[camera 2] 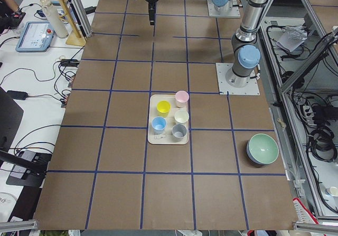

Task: Transfer IKEA cup to right arm and place on rack

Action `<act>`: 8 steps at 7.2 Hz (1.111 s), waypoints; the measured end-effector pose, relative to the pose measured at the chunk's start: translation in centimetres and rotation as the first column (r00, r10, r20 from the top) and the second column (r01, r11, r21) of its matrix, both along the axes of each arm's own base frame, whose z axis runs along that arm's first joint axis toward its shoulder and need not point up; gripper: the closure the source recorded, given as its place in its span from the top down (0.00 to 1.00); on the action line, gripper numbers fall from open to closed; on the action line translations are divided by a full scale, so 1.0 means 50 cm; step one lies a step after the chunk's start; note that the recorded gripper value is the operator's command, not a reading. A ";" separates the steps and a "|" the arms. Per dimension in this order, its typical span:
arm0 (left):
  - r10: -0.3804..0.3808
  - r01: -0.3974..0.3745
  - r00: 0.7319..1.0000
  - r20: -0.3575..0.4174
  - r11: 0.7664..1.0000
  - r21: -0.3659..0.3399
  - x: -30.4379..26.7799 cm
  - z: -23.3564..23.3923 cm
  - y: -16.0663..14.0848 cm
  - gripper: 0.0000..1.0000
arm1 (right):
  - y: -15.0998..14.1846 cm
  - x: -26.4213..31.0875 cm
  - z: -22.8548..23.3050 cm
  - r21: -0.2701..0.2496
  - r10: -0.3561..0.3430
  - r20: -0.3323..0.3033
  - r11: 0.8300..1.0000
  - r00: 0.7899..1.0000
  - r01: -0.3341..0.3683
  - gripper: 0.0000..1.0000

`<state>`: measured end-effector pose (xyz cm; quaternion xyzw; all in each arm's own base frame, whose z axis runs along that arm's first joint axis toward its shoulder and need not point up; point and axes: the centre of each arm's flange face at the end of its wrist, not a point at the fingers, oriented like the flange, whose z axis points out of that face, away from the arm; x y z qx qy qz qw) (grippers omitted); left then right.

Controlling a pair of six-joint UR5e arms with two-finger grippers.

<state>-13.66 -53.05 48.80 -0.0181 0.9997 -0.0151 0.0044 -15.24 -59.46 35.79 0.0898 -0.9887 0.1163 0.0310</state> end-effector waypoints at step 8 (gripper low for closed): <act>0.002 -0.002 1.000 -0.004 1.000 -0.004 0.001 0.004 0.001 1.00 | -0.022 -0.022 -0.093 0.070 -0.017 0.032 0.997 0.999 0.015 1.00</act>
